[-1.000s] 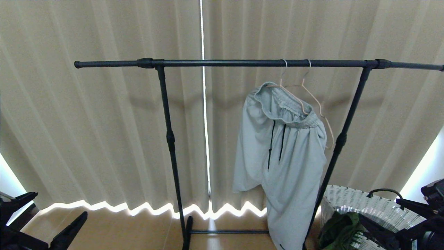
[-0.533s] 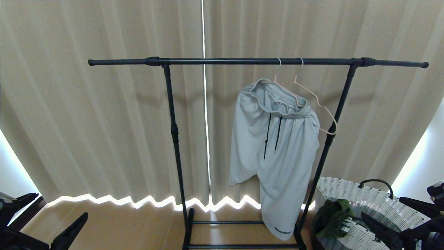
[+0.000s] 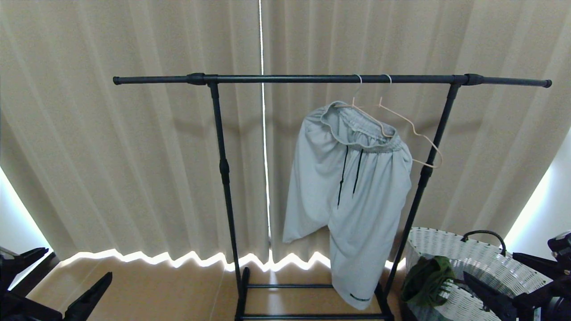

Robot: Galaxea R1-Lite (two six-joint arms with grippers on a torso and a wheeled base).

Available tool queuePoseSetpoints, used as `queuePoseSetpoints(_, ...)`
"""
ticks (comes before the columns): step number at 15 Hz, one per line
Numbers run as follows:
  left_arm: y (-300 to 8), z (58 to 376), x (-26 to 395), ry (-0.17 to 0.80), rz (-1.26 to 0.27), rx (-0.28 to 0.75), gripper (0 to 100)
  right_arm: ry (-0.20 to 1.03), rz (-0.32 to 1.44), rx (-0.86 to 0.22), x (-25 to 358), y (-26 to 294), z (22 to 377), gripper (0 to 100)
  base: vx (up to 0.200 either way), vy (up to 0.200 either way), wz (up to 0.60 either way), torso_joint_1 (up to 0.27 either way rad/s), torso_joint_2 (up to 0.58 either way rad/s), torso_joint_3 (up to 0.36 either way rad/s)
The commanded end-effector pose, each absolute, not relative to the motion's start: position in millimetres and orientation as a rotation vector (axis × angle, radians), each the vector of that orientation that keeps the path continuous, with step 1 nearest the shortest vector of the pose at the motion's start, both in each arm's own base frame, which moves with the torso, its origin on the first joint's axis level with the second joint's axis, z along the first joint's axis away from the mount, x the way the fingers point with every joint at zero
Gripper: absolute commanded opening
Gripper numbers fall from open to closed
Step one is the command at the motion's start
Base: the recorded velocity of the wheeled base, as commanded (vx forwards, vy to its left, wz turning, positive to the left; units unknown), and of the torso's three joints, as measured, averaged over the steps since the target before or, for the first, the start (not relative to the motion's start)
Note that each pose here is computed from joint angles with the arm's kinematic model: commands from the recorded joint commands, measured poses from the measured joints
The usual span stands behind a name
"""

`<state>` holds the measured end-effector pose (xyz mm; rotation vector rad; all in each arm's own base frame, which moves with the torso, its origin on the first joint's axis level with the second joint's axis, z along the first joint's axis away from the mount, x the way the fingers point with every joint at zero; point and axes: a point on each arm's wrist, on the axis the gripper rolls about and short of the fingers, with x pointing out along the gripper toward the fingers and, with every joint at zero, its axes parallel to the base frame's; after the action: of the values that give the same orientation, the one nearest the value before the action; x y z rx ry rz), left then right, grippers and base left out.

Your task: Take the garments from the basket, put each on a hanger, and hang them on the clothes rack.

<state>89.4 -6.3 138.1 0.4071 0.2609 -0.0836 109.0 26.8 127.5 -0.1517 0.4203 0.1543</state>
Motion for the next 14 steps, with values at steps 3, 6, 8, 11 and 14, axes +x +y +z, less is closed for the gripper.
queuePoseSetpoints(3, -6.3, 138.0, 89.5, 0.262, -0.083, 0.407, 100, 0.424, 0.155, -0.153, 109.8, 27.1, 127.1, 100, 0.0, 0.0, 0.0, 0.0, 0.0, 0.0)
queuePoseSetpoints(6, -6.3, 137.9, 89.7, 0.263, -0.083, 0.406, 100, 0.427, 0.155, -0.153, 109.5, 27.0, 126.6, 100, 0.0, 0.0, 0.0, -0.037, 0.08, 0.041)
queuePoseSetpoints(8, -6.4, 137.2, 89.2, 0.264, -0.087, 0.407, 100, 0.427, 0.155, -0.153, 109.5, 27.0, 126.6, 100, 0.0, 0.0, 0.0, -0.176, 0.38, 0.195)
queuePoseSetpoints(11, -6.6, 137.9, 89.7, 0.262, -0.088, 0.407, 100, 0.429, 0.156, -0.155, 109.3, 27.0, 126.2, 100, 0.0, 0.0, 0.0, -0.207, 0.46, 0.24)
queuePoseSetpoints(14, -6.6, 139.0, 90.3, 0.259, -0.087, 0.407, 100, 0.432, 0.156, -0.156, 109.2, 27.0, 125.9, 100, 0.0, 0.0, 0.0, -0.212, 0.47, 0.251)
